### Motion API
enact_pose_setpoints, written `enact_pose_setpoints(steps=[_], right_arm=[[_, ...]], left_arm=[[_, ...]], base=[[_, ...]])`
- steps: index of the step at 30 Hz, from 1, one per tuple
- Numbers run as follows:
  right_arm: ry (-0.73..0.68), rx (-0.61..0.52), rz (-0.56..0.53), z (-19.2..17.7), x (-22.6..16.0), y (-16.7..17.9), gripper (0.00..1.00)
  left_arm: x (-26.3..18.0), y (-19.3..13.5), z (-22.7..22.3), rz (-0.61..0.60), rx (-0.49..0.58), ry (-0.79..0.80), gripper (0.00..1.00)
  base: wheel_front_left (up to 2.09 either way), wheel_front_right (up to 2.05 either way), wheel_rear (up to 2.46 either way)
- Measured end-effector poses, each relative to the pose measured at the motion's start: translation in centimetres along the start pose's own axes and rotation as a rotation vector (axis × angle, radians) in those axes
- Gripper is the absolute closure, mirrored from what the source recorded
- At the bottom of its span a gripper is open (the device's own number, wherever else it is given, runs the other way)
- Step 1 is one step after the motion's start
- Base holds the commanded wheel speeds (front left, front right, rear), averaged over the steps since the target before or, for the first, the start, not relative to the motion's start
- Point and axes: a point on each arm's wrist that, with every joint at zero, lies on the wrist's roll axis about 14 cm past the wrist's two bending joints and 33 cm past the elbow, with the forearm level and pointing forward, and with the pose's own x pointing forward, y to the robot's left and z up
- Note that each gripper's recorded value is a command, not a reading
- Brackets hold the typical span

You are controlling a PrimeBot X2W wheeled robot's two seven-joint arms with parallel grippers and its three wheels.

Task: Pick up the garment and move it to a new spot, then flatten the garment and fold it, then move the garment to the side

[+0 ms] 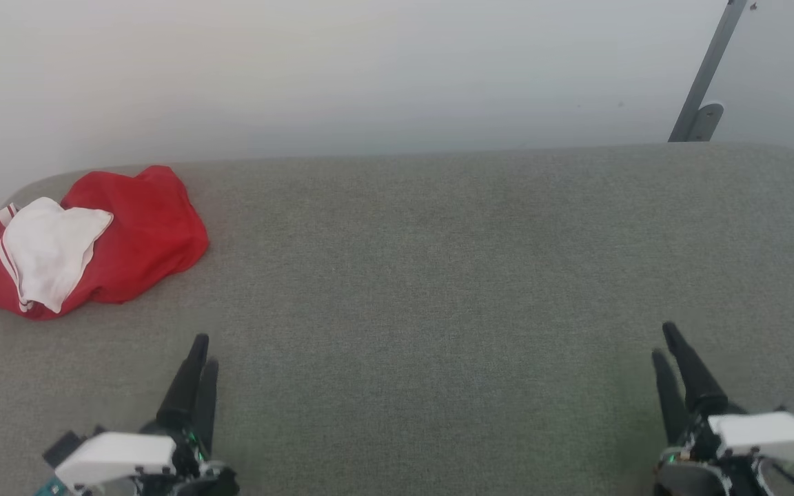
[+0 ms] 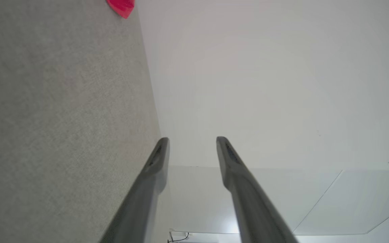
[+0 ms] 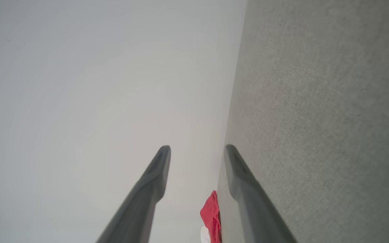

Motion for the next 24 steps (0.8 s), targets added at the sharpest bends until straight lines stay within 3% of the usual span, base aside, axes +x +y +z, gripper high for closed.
enact_pose_setpoints(steps=[4, 12, 19, 24], right_arm=[[-0.002, 0.006, -0.059, -0.1, -1.0, -2.1, 0.0], [0.002, -0.017, -0.047, -0.8, -0.7, -1.6, 0.0], [0.006, -0.11, -0.032, -1.3, -0.1, -0.9, 0.0], [0.014, -0.206, -0.029, -1.5, 0.3, -0.8, 0.0]], left_arm=[[-1.0, 2.0, -0.1, 0.059, -0.008, -0.005, 0.0], [-0.8, 1.2, 0.1, 0.035, 0.007, -0.026, 0.0], [-0.6, 0.5, 0.7, 0.032, 0.112, -0.048, 0.0], [-0.6, 0.3, 1.1, 0.04, 0.247, -0.048, 0.0]], base=[[0.0, 0.0, 0.0], [0.0, 0.0, 0.0], [0.0, 0.0, 0.0], [0.0, 0.0, 0.0]])
